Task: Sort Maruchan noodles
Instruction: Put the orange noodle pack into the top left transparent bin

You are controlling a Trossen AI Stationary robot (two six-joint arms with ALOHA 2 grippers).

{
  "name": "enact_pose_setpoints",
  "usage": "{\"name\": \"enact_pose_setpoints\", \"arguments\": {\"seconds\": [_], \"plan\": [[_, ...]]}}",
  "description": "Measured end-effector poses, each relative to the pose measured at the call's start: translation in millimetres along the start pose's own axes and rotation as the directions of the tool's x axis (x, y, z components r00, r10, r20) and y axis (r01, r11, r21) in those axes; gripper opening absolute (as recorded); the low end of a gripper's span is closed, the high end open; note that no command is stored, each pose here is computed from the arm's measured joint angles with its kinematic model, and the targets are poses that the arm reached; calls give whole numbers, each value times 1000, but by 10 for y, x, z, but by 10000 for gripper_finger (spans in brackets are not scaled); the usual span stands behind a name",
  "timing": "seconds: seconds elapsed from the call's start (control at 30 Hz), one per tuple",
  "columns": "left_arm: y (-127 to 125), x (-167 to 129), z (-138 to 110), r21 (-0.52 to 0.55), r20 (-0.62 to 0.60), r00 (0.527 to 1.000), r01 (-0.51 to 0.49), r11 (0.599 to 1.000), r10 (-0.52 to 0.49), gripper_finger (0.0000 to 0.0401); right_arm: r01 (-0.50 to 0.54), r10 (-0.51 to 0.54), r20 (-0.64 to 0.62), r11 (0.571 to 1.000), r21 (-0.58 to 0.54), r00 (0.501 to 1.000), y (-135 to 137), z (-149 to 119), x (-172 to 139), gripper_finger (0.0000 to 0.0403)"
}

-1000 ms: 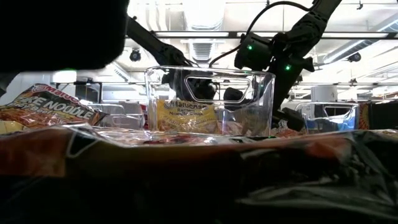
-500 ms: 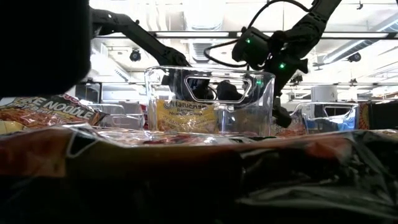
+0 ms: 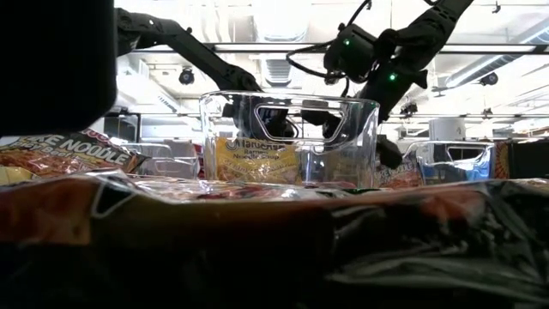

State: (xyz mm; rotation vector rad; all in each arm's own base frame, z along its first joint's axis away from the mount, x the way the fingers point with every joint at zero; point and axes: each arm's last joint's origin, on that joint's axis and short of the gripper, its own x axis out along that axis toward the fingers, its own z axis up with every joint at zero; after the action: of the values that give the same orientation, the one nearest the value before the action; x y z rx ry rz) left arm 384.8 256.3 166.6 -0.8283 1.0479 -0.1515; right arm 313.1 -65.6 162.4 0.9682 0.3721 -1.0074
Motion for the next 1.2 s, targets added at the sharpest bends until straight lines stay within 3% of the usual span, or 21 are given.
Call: {"name": "enact_pose_setpoints", "arguments": {"seconds": [0.13,0.43,0.7,1.2], "plan": [[0,0,0,0,0,1000,0,1000,0,239,89,-85,-35,991,105,996,-90,-28,-15,93],[5,-4,-8,-2,-5,1000,0,1000,0,239,173,-167,-50,971,162,985,-204,-106,160,93],[9,-10,-15,5,-9,1000,0,1000,0,239,79,-73,-39,978,195,997,-159,-166,392,93],[178,-249,-34,-34,28,999,-24,999,25,240,80,-63,-102,981,177,993,-215,-259,554,93]]}}
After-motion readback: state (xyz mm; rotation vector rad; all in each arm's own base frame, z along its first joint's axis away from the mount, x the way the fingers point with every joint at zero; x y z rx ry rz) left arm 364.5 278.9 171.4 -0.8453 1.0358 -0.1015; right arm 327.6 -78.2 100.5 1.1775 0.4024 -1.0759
